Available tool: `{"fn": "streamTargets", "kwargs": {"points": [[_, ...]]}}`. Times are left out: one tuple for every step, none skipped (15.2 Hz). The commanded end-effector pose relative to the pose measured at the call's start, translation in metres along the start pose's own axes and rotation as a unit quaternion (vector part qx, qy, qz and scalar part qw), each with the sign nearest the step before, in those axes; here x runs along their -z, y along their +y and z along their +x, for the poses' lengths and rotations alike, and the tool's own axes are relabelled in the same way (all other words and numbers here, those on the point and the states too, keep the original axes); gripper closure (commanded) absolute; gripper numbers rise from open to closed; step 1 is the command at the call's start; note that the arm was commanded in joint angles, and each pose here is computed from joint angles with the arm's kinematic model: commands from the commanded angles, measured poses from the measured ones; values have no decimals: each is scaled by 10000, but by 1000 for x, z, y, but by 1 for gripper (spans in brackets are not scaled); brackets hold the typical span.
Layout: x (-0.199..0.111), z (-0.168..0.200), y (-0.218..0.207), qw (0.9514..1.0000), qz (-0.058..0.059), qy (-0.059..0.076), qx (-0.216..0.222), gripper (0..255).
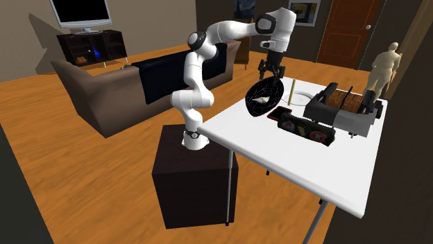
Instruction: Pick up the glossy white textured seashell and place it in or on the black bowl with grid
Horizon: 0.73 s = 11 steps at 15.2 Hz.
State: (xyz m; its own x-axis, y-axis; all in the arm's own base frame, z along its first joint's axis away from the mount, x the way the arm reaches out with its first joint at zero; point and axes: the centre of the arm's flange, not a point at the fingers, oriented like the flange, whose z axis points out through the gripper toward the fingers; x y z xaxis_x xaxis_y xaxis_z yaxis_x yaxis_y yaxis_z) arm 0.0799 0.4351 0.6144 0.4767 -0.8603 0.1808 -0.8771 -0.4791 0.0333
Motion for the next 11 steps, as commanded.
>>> {"fn": "streamTargets", "kwargs": {"points": [[20, 2, 1, 10000, 1, 0, 0, 0], [33, 2, 1, 10000, 1, 0, 0, 0], [44, 2, 1, 10000, 1, 0, 0, 0], [44, 2, 1, 10000, 1, 0, 0, 0], [44, 2, 1, 10000, 1, 0, 0, 0], [44, 2, 1, 10000, 1, 0, 0, 0], [44, 2, 1, 10000, 1, 0, 0, 0], [44, 2, 1, 10000, 1, 0, 0, 0], [44, 2, 1, 10000, 1, 0, 0, 0], [44, 2, 1, 10000, 1, 0, 0, 0], [44, 2, 1, 10000, 1, 0, 0, 0]]}}
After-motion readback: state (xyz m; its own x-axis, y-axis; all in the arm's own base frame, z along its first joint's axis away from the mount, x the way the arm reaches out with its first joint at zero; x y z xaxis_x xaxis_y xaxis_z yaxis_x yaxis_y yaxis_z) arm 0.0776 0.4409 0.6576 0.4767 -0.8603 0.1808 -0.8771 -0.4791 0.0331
